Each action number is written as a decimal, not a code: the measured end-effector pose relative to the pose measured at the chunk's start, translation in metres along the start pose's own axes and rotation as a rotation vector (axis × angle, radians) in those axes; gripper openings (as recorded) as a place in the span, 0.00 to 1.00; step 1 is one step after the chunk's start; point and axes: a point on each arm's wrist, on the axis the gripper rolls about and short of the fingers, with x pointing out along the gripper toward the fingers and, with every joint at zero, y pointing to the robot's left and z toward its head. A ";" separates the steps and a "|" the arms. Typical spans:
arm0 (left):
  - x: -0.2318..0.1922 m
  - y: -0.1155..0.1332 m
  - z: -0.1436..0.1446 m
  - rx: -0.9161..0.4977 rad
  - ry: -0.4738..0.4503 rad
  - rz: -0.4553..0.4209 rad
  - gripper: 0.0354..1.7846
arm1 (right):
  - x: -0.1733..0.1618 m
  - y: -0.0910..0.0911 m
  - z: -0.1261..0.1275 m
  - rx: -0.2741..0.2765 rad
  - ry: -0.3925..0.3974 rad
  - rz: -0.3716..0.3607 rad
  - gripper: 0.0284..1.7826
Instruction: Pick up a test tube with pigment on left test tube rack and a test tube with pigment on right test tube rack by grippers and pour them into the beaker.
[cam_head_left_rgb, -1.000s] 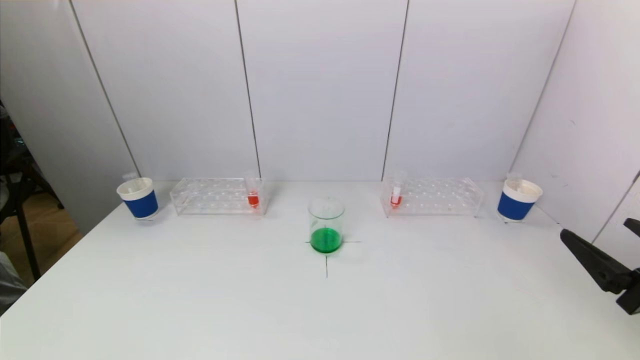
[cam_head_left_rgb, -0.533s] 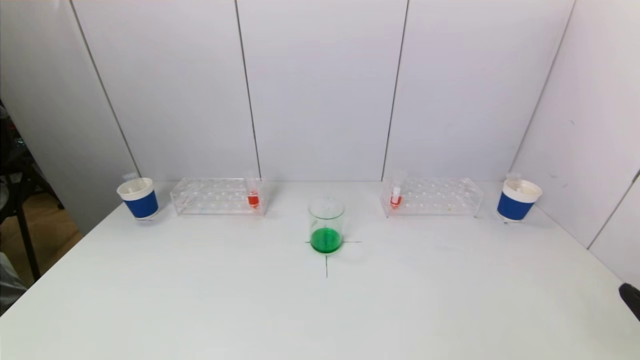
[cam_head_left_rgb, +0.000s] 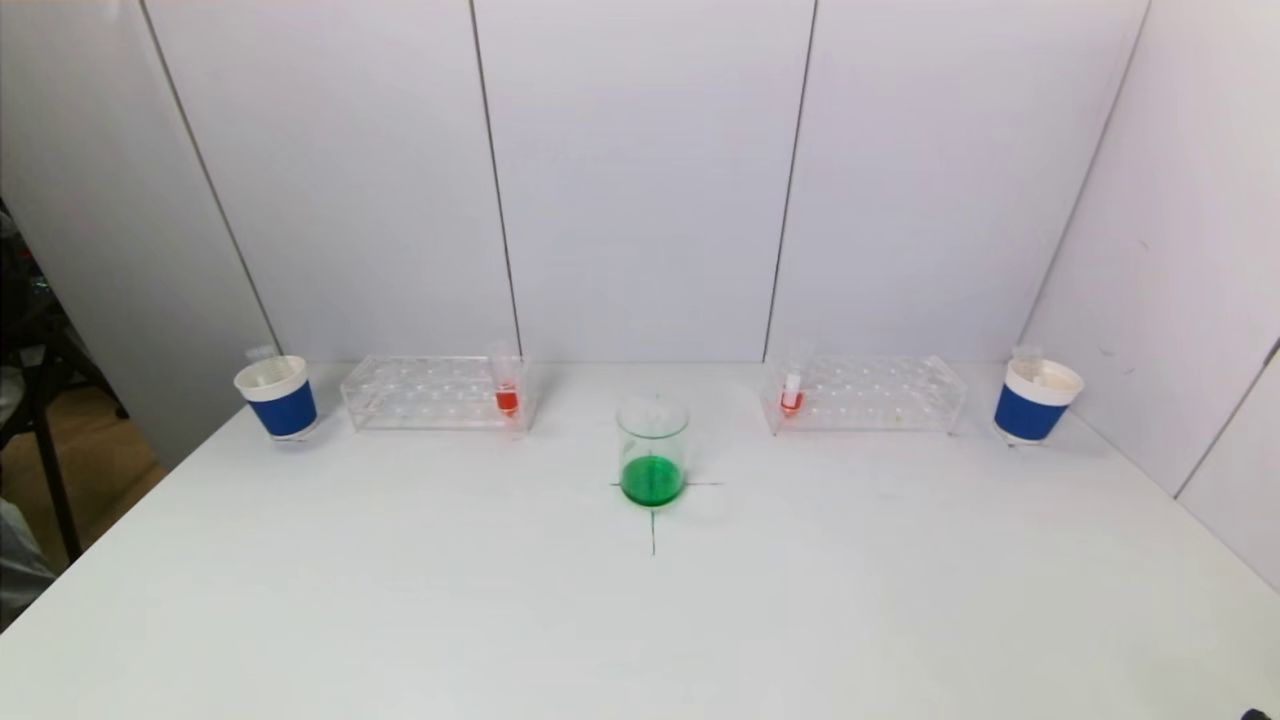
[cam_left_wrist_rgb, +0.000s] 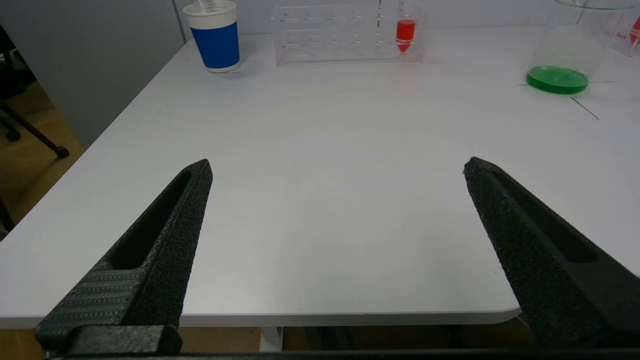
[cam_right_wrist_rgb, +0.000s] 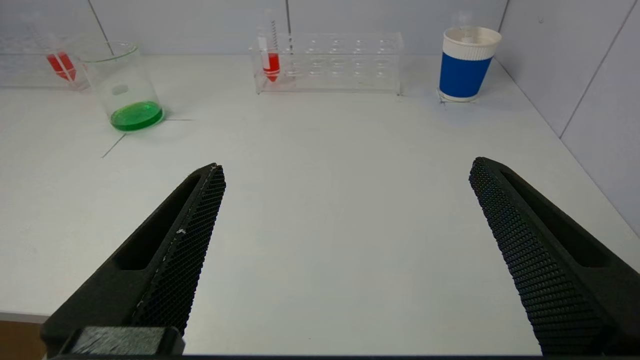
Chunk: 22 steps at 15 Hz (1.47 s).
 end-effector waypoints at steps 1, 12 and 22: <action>0.000 0.000 0.000 0.000 0.000 0.000 0.99 | 0.000 -0.001 -0.006 0.001 0.019 -0.019 1.00; 0.000 0.000 0.000 0.000 0.000 0.000 0.99 | -0.015 -0.002 -0.024 -0.044 0.064 -0.024 1.00; 0.000 0.000 0.000 0.000 0.000 0.000 0.99 | -0.023 -0.003 -0.032 -0.069 -0.059 -0.077 1.00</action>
